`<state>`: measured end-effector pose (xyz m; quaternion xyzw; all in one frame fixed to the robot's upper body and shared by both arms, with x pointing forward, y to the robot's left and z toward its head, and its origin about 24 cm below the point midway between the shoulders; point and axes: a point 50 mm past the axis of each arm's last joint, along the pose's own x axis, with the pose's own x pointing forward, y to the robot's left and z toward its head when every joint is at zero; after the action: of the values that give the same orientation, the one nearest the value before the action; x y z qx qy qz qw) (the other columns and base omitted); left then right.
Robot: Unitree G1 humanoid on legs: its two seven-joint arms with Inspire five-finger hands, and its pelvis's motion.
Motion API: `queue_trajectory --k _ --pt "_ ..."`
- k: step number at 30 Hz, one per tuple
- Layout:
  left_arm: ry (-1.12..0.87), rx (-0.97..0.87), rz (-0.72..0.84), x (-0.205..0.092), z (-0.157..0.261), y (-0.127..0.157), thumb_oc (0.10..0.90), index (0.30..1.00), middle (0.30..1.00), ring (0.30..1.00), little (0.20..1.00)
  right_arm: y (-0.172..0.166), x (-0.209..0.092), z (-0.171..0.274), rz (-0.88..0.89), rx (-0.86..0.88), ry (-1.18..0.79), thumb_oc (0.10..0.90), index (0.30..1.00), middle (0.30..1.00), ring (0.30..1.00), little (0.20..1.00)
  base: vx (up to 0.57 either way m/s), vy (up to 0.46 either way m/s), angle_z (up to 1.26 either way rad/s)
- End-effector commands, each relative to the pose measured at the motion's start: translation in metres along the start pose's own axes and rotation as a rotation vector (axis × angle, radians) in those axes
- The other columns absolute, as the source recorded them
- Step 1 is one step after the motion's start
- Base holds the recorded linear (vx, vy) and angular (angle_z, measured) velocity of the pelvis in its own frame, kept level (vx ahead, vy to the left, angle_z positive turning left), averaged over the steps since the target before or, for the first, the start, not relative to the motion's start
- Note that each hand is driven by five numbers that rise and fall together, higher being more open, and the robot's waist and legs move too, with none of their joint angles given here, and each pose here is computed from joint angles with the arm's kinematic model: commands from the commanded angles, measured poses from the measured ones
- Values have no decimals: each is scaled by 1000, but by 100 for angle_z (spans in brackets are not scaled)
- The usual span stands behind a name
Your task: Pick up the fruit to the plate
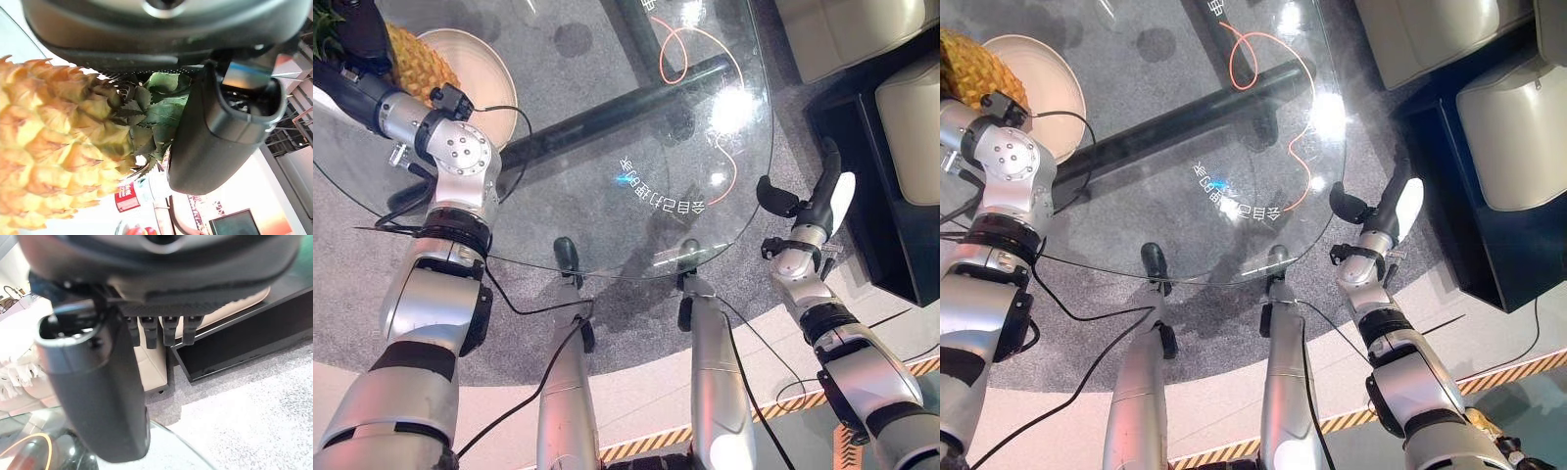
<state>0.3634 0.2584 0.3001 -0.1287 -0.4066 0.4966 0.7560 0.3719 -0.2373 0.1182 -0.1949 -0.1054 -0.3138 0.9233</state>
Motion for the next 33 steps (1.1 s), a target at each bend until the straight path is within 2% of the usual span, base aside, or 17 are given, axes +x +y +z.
queue_trajectory --k 1,16,18,19,20,29,33 --pt "-193 -119 23 41 52 -11 100 300 300 300 200 -55 -27 -94 -107 -306 363 800 900 900 900 900 0 0 0" --pt "-186 -99 -26 44 53 -15 100 300 300 300 200 -52 -28 -93 -111 -297 353 800 900 900 900 900 0 0 0" --pt "-189 -102 -22 46 54 -15 199 385 385 385 299 -52 -28 -93 -110 -297 352 800 900 900 900 900 0 0 0" --pt "-191 -103 -21 46 55 -15 309 479 479 479 409 -52 -29 -93 -110 -297 351 800 900 900 900 900 0 0 0" --pt "-192 -103 -19 46 55 -15 342 507 507 507 442 -52 -29 -93 -112 -296 350 800 900 900 900 900 0 0 0" --pt "-204 -133 -20 43 58 -18 320 488 488 488 420 -50 -29 -91 -110 -294 338 800 900 900 900 900 0 0 0" --pt "-208 -153 -26 42 59 -18 375 535 535 535 475 -48 -29 -90 -111 -291 332 800 900 900 900 900 0 0 0"
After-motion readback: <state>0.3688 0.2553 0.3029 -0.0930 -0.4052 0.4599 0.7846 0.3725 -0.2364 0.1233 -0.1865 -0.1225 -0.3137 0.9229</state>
